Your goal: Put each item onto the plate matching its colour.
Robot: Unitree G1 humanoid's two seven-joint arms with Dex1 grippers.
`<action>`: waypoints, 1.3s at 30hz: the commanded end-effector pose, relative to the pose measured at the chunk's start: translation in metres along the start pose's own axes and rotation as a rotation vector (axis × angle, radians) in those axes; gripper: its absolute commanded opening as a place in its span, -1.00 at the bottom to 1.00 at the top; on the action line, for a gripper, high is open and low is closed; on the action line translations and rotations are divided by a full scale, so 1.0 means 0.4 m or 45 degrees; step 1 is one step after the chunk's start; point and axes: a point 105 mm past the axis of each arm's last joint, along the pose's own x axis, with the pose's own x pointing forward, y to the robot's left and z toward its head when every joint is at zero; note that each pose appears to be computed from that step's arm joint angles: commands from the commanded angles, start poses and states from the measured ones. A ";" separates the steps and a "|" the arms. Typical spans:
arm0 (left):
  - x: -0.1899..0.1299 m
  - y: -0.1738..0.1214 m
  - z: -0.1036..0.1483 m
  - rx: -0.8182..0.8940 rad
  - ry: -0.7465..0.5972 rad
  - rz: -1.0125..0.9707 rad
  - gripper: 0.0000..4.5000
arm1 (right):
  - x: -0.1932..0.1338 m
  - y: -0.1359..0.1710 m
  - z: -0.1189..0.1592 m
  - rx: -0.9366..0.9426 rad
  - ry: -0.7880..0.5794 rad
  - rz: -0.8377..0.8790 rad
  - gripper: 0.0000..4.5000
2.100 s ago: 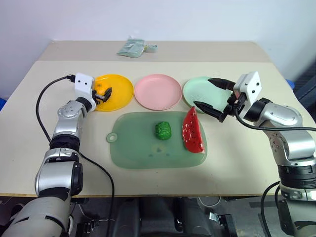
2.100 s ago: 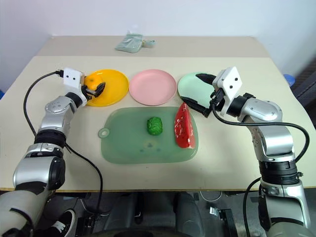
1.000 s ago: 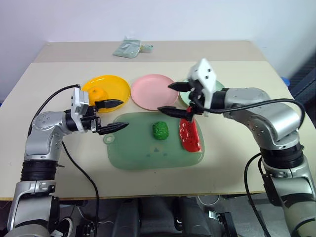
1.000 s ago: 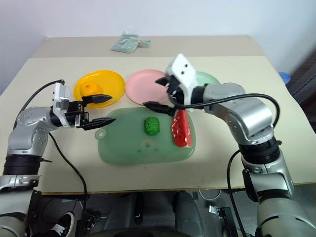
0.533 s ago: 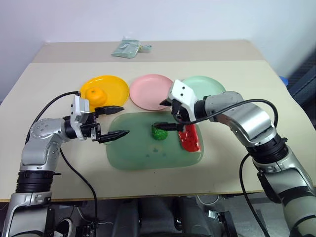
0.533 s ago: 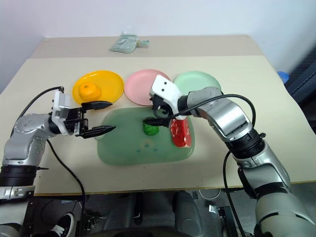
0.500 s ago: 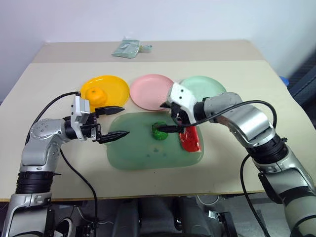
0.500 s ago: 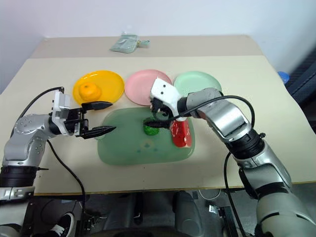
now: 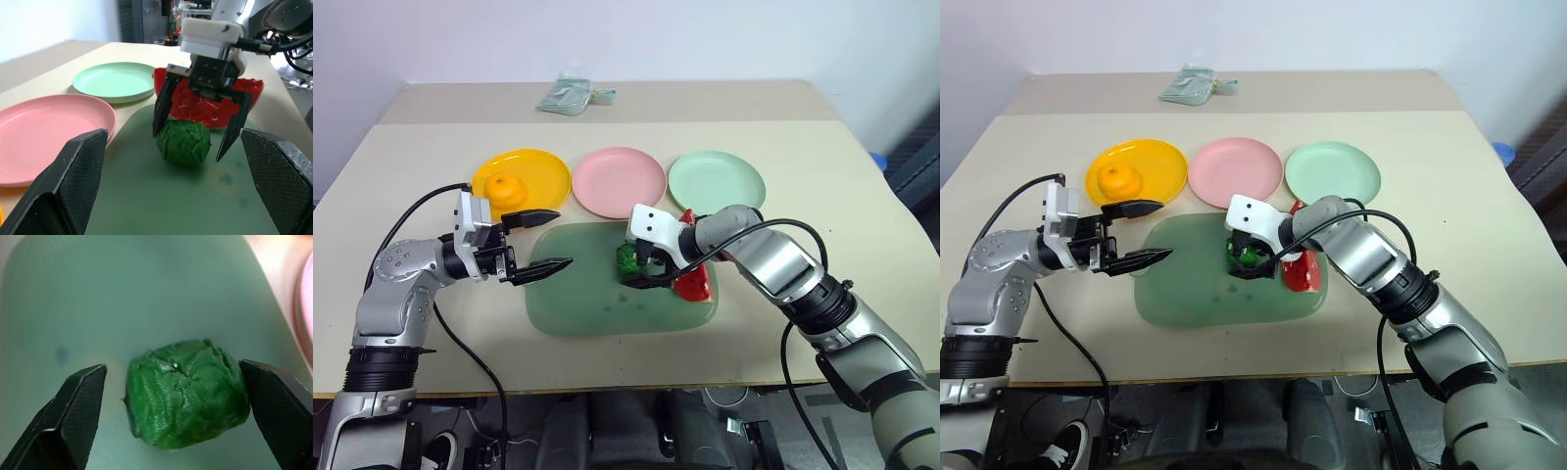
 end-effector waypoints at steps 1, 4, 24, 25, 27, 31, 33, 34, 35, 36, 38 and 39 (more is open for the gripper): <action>0.003 0.000 0.030 0.055 -0.037 -0.003 1.00 | -0.021 -0.020 0.039 -0.021 -0.065 -0.023 0.46; 0.001 0.000 0.031 0.060 -0.035 0.008 1.00 | -0.037 -0.046 0.064 -0.050 -0.121 -0.088 0.12; 0.048 0.064 0.038 0.138 -0.108 0.200 1.00 | -0.231 -0.415 -0.143 0.357 -0.109 -1.047 0.12; 0.046 0.062 0.036 0.140 -0.097 0.191 1.00 | -0.230 -0.412 -0.136 0.483 -0.225 -1.008 0.33; 0.039 0.063 0.032 0.131 -0.077 0.184 1.00 | -0.242 -0.414 -0.126 0.515 -0.271 -1.000 0.74; 0.038 0.055 0.036 0.117 -0.086 0.146 1.00 | -0.261 -0.417 -0.124 0.482 -0.256 -1.026 0.99; 0.038 0.053 0.037 0.116 -0.086 0.137 1.00 | -0.285 -0.422 -0.106 0.511 -0.314 -1.059 0.99; 0.037 0.052 0.037 0.116 -0.088 0.137 1.00 | -0.301 -0.422 -0.091 0.512 -0.338 -1.071 0.99; 0.036 0.052 0.038 0.121 -0.089 0.138 1.00 | -0.311 -0.418 -0.078 0.515 -0.356 -1.073 0.99; 0.034 0.049 0.040 0.116 -0.092 0.129 1.00 | -0.317 -0.406 -0.059 0.528 -0.390 -1.036 0.99; 0.029 0.046 0.040 0.102 -0.095 0.120 1.00 | -0.323 -0.370 -0.024 0.534 -0.451 -0.945 0.99; 0.027 0.046 0.038 0.102 -0.094 0.120 1.00 | -0.328 -0.353 -0.014 0.555 -0.467 -0.912 0.99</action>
